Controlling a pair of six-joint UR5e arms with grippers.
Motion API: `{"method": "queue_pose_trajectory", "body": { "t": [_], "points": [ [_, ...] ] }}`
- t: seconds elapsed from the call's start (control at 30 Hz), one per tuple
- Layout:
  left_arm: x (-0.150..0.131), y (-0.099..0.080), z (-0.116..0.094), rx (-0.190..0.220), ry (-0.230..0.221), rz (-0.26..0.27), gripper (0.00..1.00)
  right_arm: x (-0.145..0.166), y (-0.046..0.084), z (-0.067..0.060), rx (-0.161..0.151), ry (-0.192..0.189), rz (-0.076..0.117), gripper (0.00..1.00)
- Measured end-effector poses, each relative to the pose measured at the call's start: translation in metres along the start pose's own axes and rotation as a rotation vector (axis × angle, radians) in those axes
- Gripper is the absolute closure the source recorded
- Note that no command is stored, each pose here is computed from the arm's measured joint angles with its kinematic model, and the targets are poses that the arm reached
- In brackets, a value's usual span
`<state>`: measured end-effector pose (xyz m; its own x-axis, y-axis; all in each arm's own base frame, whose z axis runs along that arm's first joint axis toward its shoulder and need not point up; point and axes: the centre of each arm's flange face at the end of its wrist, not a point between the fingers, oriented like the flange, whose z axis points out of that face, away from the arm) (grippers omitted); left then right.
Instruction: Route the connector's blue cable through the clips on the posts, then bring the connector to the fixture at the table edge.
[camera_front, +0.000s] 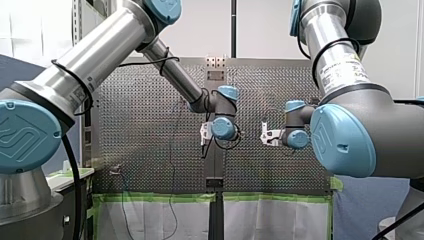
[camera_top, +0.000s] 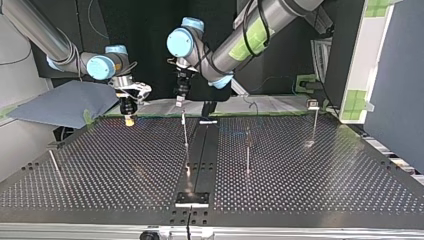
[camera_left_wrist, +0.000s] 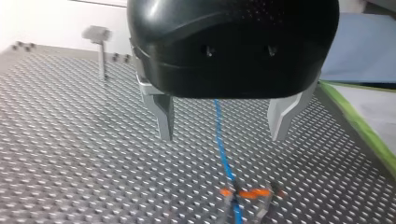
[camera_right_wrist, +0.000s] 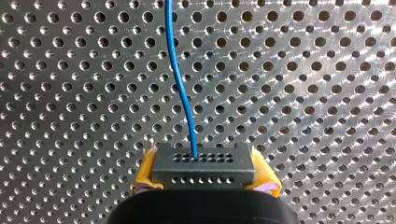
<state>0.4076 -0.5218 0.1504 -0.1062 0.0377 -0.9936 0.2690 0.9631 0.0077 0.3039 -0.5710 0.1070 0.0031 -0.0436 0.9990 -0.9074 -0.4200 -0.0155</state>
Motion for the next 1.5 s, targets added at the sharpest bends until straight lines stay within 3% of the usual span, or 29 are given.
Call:
{"method": "queue_pose_trajectory", "body": {
  "t": [0.3, 0.57, 0.8, 1.0, 1.33, 1.5],
  "points": [
    [-0.021, 0.008, -0.019, -0.013, -0.062, -0.102, 0.00, 0.000, 0.001, 0.000, -0.001, -0.002, 0.004, 1.00],
    [-0.040, 0.022, -0.034, -0.049, -0.122, -0.200, 0.00, 0.000, 0.000, 0.000, -0.001, -0.005, 0.011, 1.00],
    [-0.055, 0.033, -0.047, -0.047, -0.173, -0.283, 0.00, -0.001, 0.000, -0.001, -0.001, -0.008, 0.012, 1.00],
    [-0.069, 0.041, -0.061, -0.029, -0.218, -0.341, 0.00, -0.001, 0.000, -0.001, -0.001, -0.008, 0.012, 1.00],
    [-0.091, 0.053, -0.087, 0.045, -0.296, -0.438, 0.00, -0.001, 0.000, -0.001, -0.001, -0.009, 0.012, 1.00],
    [-0.100, 0.061, -0.097, 0.057, -0.332, -0.473, 0.00, -0.001, 0.001, -0.001, -0.001, -0.008, 0.012, 1.00]
  ]
}}
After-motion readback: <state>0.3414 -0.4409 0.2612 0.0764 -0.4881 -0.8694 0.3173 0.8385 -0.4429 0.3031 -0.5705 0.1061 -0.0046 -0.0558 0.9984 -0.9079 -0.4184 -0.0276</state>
